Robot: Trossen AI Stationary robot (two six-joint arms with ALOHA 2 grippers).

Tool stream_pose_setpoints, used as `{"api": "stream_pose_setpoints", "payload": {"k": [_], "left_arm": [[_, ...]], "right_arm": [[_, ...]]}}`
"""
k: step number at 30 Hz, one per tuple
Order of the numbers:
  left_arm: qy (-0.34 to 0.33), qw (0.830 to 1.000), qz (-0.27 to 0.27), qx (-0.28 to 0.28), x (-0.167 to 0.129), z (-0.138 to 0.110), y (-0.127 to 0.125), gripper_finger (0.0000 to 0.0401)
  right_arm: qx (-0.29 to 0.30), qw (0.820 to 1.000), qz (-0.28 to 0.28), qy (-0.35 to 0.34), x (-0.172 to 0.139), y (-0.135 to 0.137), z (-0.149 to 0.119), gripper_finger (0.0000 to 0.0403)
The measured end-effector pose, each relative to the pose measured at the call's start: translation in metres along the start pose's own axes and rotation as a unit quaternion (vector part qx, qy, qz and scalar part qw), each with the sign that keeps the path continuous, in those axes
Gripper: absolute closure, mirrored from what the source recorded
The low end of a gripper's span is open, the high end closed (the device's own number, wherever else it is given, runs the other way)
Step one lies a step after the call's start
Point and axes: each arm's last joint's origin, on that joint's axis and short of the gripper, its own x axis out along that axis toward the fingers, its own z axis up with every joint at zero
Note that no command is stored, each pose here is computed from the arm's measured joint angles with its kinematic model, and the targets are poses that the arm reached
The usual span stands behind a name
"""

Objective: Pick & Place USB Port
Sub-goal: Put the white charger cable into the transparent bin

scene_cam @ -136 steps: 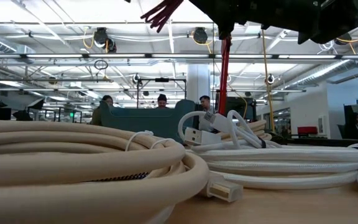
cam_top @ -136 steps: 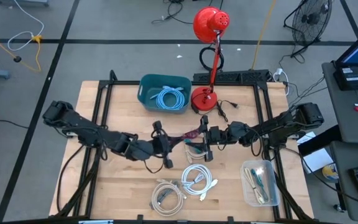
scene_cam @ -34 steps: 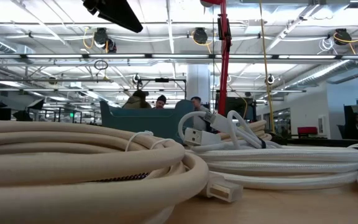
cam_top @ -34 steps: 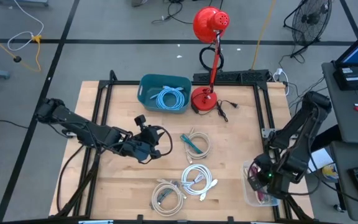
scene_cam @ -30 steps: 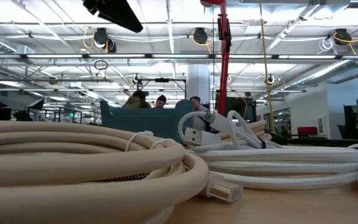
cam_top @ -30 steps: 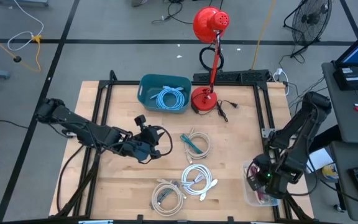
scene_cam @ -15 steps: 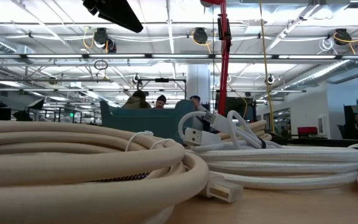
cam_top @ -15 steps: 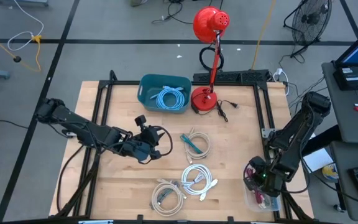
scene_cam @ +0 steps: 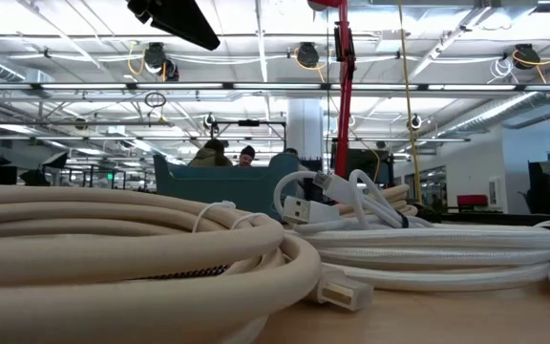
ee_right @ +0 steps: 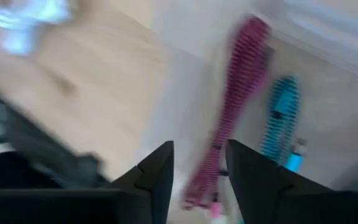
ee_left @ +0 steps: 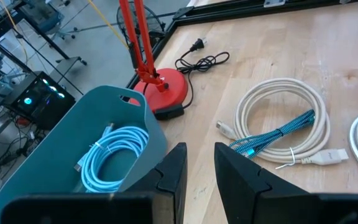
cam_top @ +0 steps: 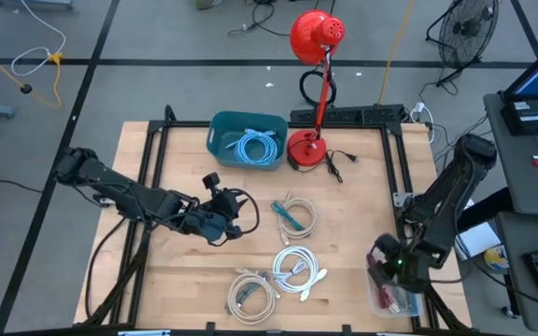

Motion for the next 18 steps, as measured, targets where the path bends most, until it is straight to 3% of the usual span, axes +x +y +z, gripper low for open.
{"api": "stream_pose_setpoints", "payload": {"k": [5, 8, 12, 15, 18], "left_arm": [[0.0, 1.0, 0.0, 0.0, 0.0, 0.0, 0.0, 0.0316], [0.0, 1.0, 0.0, 0.0, 0.0, 0.0, 0.0, 0.0316], [0.0, 1.0, 0.0, 0.0, 0.0, 0.0, 0.0, 0.0316], [0.0, 1.0, 0.0, 0.0, 0.0, 0.0, 0.0, 0.0316], [0.0, 1.0, 0.0, 0.0, 0.0, 0.0, 0.0, 0.0316]], "right_arm": [[-0.04, 0.99, 0.119, -0.061, -0.03, 0.007, 0.008, 0.026], [-0.098, 0.964, 0.202, -0.143, -0.052, 0.012, 0.018, 0.0264], [-0.203, 0.89, 0.278, -0.298, -0.08, 0.019, 0.031, 0.0266], [-0.273, 0.835, 0.27, -0.393, -0.093, 0.024, 0.038, 0.0266], [-0.312, 0.798, 0.235, -0.46, -0.1, 0.029, 0.047, 0.0266]]}}
